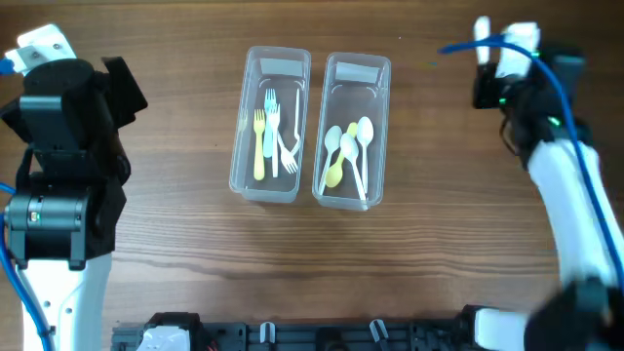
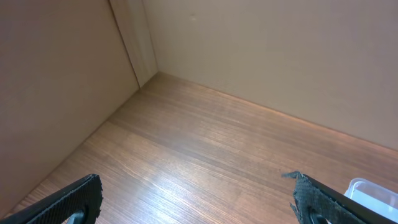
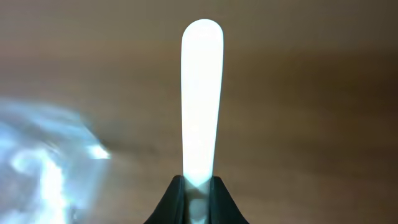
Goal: Pack container
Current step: 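Place the white spoon into the right container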
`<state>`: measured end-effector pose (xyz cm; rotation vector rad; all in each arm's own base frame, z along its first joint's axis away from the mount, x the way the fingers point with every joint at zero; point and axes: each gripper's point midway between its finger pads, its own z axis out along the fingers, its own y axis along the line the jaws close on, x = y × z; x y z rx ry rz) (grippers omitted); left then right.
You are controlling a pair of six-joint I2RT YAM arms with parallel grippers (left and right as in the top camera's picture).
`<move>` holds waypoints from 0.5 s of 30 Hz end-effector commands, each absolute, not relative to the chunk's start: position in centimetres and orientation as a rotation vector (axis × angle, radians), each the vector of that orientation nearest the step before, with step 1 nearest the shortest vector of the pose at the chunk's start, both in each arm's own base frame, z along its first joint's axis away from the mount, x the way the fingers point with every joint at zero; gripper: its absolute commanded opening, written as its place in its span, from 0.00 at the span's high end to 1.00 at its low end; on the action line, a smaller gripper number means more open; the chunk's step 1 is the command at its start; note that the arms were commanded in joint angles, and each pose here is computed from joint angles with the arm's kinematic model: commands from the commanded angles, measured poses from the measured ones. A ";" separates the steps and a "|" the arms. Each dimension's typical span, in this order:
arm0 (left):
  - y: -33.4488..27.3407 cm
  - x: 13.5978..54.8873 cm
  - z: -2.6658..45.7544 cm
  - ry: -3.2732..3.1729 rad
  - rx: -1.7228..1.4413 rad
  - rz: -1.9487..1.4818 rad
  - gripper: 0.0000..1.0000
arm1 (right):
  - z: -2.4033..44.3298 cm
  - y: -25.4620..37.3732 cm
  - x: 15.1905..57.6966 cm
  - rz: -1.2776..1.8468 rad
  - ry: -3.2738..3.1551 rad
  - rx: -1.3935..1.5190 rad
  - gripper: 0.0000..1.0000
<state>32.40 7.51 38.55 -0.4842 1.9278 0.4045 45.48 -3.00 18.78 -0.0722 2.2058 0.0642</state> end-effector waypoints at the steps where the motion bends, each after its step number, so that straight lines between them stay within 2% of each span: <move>1: 7.8 32.3 38.8 1.915 -0.504 0.408 0.00 | 28.2 2.4 41.2 0.342 2.031 -0.068 0.96; 3: 7.8 32.3 38.8 1.915 -0.504 0.408 0.00 | 28.2 5.2 38.9 0.462 2.082 -0.050 0.96; 7: 7.8 32.3 38.8 1.915 -0.504 0.408 0.00 | 23.1 11.1 36.8 0.601 2.258 -0.134 0.96; 11: 7.8 32.3 38.8 1.915 -0.504 0.408 0.00 | 16.8 16.5 36.1 0.684 2.436 -0.234 0.96; 15: 7.8 32.3 38.8 1.915 -0.504 0.408 0.00 | 13.2 18.7 36.3 0.725 2.527 -0.211 0.96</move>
